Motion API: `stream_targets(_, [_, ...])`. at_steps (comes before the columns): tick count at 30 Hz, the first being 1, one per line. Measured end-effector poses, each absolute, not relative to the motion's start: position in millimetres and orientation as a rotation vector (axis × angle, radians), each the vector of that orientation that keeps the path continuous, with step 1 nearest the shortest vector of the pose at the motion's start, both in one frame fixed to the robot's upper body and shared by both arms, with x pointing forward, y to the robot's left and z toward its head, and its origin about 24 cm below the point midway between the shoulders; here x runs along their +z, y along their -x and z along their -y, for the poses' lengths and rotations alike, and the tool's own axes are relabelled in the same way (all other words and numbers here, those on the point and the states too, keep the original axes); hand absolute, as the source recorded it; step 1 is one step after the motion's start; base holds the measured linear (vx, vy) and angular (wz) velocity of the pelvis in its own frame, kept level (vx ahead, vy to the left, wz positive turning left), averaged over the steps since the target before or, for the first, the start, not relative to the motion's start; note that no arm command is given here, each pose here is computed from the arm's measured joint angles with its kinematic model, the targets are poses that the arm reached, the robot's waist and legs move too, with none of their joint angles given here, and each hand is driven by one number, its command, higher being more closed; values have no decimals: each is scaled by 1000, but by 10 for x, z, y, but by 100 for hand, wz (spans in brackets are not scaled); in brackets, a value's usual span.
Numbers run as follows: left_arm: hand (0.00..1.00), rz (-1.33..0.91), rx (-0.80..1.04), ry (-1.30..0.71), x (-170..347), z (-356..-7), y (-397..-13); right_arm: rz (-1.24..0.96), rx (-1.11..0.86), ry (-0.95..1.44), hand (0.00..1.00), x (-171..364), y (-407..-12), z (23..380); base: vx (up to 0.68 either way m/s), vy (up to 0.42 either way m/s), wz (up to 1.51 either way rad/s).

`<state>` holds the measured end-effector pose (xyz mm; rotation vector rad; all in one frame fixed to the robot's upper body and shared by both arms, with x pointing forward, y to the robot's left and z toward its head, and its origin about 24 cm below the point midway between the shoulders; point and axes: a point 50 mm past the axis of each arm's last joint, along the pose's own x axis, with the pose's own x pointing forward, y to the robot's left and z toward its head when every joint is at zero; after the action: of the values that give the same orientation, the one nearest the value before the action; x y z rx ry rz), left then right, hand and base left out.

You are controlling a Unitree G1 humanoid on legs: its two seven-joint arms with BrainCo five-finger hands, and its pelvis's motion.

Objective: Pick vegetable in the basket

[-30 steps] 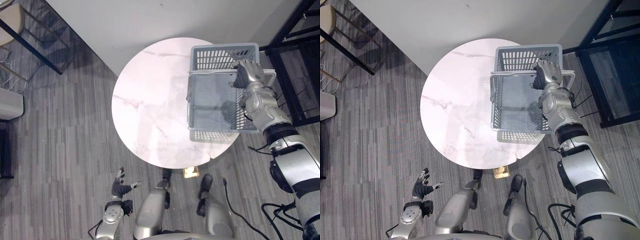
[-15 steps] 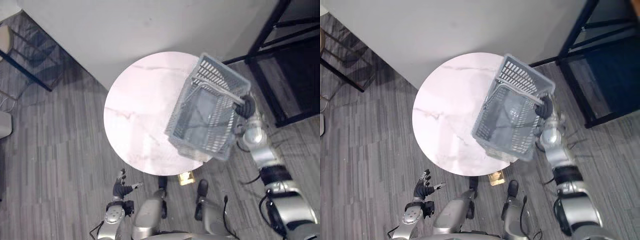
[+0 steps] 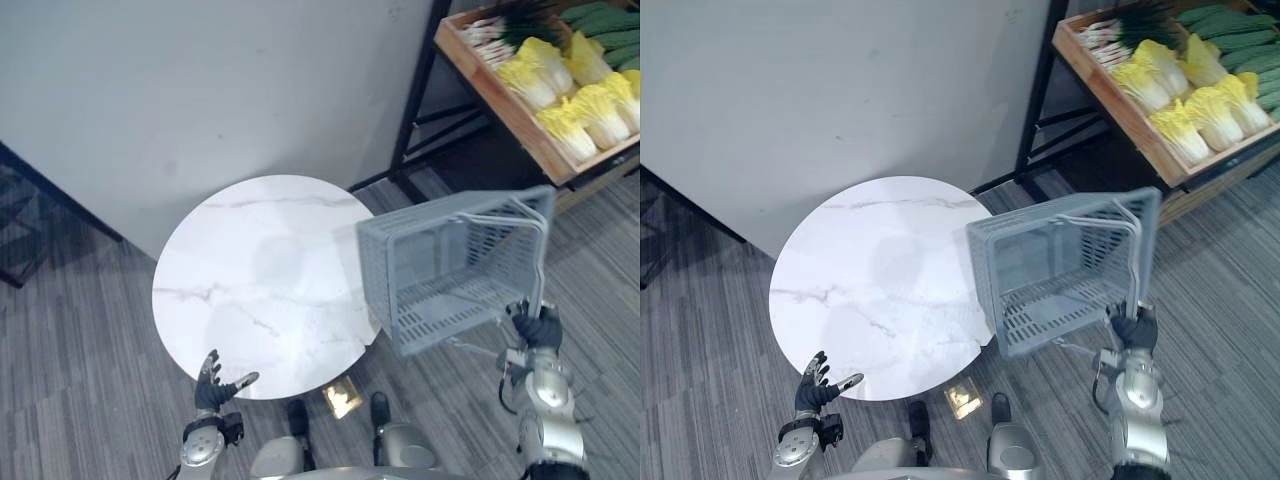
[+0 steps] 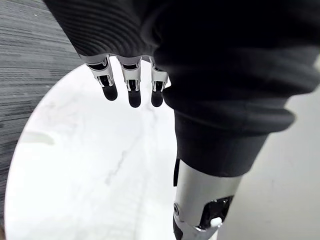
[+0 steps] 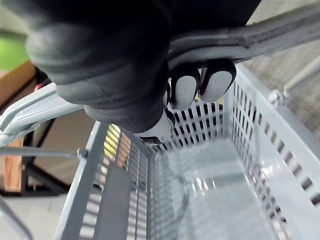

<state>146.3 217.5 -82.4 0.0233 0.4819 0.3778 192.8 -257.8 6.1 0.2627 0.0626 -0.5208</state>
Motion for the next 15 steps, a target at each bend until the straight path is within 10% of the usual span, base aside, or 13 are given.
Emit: stream_targets(15, [0, -327, 403, 42, -545, -2094, -1629, -164, -561, -222, 100, -180, -1702, 2484, -120, -63, -19])
